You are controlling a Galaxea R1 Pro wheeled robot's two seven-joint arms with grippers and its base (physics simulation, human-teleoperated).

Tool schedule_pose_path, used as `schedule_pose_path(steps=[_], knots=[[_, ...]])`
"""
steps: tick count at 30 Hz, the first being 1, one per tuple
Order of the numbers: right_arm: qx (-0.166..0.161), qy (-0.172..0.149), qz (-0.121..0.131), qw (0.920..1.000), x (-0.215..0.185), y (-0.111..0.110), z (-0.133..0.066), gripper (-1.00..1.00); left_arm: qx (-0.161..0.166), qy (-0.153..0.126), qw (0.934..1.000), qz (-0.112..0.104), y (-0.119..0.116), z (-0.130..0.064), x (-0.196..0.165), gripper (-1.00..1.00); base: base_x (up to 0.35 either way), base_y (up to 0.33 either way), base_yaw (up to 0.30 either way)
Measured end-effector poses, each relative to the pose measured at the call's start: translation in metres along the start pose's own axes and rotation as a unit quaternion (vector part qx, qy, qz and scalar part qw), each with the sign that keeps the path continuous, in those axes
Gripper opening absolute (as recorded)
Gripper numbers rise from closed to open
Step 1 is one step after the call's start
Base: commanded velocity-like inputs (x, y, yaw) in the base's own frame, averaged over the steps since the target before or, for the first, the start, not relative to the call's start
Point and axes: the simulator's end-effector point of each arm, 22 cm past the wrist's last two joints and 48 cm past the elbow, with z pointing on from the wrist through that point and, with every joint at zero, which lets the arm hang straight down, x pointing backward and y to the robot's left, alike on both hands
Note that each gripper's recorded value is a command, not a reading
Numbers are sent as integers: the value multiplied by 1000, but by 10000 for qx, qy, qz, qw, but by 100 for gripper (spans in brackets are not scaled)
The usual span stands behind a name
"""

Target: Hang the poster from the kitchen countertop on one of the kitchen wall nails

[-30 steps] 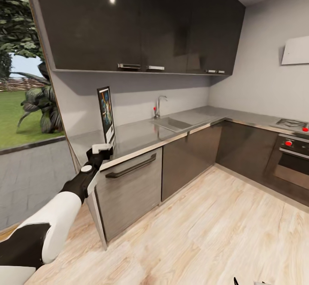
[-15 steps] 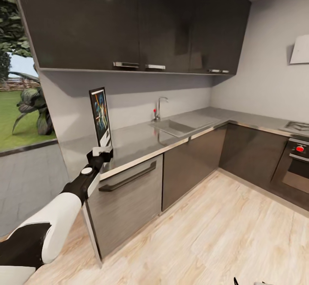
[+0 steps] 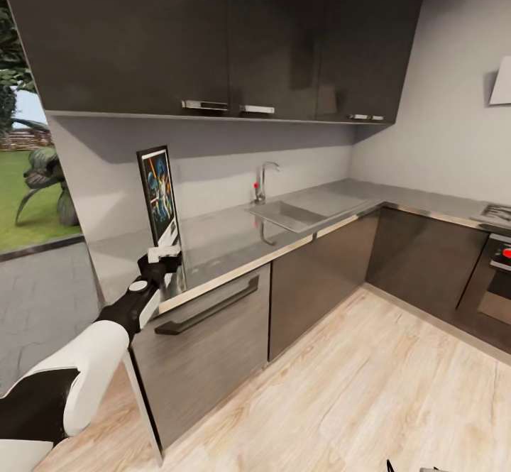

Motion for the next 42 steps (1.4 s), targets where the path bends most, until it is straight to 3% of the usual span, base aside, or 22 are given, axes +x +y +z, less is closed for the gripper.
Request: schedule_pose_path(steps=[7, 14, 42], knots=[[0, 3, -1, 10000, 0, 0, 0, 100, -126, 26, 9998, -173, 16, 0, 2, 100, 1, 71, 0], [-1, 2, -1, 10000, 0, 0, 0, 100, -183, 26, 9997, -149, 25, 0, 2, 100, 54, 90, 0], [0, 2, -1, 10000, 0, 0, 0, 100, -195, 90, 9997, -144, 27, 0, 8, 100, 82, 7, 0]])
